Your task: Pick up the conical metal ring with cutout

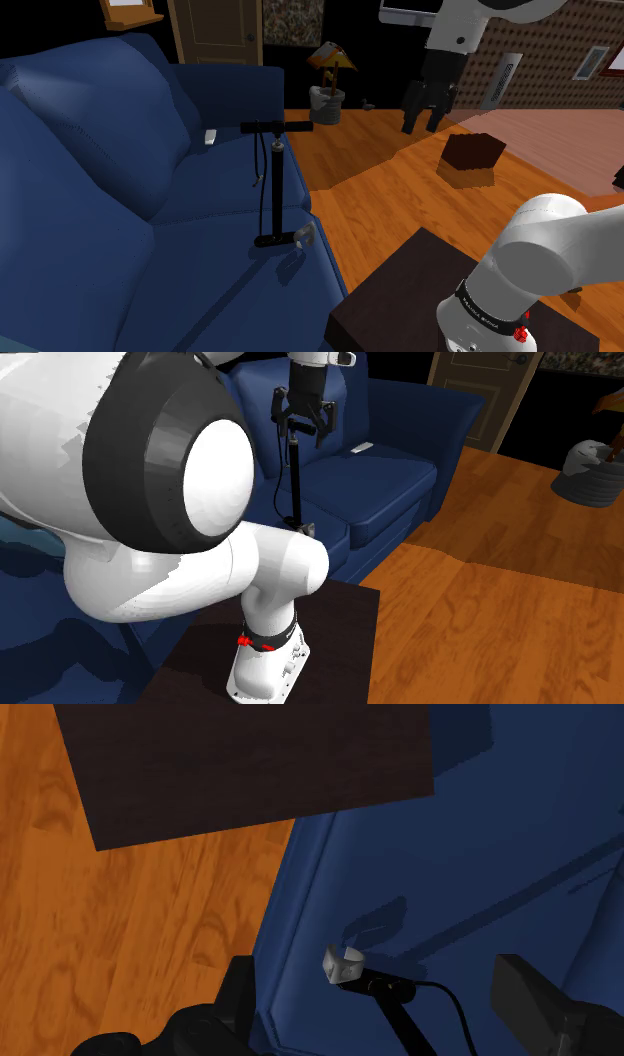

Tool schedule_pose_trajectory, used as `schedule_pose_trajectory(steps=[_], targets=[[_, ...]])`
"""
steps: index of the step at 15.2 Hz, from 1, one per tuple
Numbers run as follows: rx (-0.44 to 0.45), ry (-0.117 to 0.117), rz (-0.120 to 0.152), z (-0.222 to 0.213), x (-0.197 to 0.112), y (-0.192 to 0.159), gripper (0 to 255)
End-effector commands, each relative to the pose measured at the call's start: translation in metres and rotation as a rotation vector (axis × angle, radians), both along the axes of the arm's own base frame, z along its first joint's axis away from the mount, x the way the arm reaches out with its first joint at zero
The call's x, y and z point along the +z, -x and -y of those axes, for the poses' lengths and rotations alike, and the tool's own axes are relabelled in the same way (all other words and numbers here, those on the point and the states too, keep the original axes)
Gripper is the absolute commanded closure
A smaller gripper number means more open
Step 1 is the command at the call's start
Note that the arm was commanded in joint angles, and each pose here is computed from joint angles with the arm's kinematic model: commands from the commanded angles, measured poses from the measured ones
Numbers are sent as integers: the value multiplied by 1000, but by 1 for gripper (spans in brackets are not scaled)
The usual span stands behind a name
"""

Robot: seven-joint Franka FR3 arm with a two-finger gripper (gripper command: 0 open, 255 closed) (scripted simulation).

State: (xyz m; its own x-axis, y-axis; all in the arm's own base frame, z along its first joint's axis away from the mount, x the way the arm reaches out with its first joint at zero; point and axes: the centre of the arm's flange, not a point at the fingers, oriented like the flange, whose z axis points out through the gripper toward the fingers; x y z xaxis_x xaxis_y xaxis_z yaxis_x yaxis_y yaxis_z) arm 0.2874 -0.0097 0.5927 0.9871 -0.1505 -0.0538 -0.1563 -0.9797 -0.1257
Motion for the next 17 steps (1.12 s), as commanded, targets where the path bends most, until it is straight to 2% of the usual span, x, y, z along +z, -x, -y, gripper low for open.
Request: schedule_pose_trajectory(steps=[1,17], targets=[[0,0,0,0,0,0,0],[309,47,21,-14,-186,-99,0]])
